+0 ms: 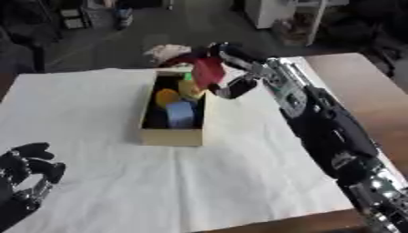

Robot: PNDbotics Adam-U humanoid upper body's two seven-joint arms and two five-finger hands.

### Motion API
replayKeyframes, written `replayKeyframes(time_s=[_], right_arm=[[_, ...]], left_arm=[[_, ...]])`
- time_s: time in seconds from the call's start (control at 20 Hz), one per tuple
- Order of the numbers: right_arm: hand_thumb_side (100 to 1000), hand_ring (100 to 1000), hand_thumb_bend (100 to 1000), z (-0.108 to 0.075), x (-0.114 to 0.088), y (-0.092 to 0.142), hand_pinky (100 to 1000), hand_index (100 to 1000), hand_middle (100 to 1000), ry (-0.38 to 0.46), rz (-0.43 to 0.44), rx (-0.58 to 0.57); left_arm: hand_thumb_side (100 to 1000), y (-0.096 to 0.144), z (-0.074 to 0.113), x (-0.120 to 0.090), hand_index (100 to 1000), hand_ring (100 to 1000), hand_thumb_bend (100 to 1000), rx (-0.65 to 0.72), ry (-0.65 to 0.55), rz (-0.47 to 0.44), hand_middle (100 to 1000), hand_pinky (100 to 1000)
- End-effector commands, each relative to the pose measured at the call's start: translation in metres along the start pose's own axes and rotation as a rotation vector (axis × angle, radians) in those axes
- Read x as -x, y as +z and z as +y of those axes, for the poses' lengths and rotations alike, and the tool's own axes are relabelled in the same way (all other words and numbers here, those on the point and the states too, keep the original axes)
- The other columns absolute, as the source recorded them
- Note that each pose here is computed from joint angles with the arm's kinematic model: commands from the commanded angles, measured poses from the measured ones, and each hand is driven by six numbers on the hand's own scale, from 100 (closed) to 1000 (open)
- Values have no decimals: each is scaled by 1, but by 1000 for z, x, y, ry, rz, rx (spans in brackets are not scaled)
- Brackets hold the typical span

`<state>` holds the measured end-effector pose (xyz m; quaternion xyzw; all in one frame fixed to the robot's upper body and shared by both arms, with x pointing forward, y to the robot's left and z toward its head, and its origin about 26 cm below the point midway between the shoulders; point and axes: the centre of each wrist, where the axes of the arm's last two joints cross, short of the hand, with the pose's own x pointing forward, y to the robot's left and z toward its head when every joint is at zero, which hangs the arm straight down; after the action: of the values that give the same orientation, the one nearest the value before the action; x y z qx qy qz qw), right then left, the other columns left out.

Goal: Pick up objects on the table and place them in the box.

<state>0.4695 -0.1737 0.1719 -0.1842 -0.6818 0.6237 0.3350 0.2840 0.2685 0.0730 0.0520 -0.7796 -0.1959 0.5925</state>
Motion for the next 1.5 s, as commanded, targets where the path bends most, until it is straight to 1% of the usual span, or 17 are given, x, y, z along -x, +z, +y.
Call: replayKeyframes(time_s=[0.05,0.3,0.5,0.6,0.65,0.7,0.75,0.9,0.95,1.15,1.3,1.4,1.5], right_arm=[[216,596,100,-5,-13,-17,750,758,519,-1,-29,-23],[261,609,100,21,-30,-40,753,768,535,-24,-43,-92],[295,629,109,41,-39,-50,757,785,560,-18,-31,-143],[322,649,140,47,-40,-52,759,797,585,-6,-12,-148],[348,671,178,48,-40,-52,764,811,617,2,0,-143],[356,676,192,48,-40,-53,765,815,623,13,15,-133],[391,693,232,49,-41,-53,767,833,652,26,28,-122],[412,730,293,45,-41,-52,775,858,703,78,68,-79],[431,748,322,43,-41,-52,782,872,731,97,78,-62],[449,806,399,38,-42,-51,815,912,801,188,90,-12],[449,846,422,32,-41,-50,840,932,843,265,82,10],[438,848,417,26,-42,-48,842,933,843,314,68,30],[438,828,380,19,-42,-45,835,923,822,338,48,78]], left_arm=[[448,-2,0,-4,757,577,524,14,-1,-18,592,660],[449,-3,-3,-4,757,575,524,27,7,-22,592,660],[450,-4,-6,-6,757,574,522,43,13,-30,592,660],[450,-4,-6,-6,757,573,521,45,14,-31,592,660],[450,-4,-6,-6,757,573,520,44,14,-30,592,660],[450,-4,-6,-6,757,573,520,44,14,-30,592,661],[451,-4,-6,-6,757,573,520,45,15,-31,592,661],[450,-5,-6,-6,757,572,518,47,15,-31,592,661],[451,-5,-6,-6,757,572,518,47,15,-31,592,661],[451,-5,-6,-6,757,571,516,46,14,-29,592,661],[451,-5,-6,-6,757,571,515,46,13,-29,593,662],[452,-5,-6,-5,757,571,514,44,12,-29,593,662],[452,-5,-5,-5,756,571,514,39,9,-28,592,662]])
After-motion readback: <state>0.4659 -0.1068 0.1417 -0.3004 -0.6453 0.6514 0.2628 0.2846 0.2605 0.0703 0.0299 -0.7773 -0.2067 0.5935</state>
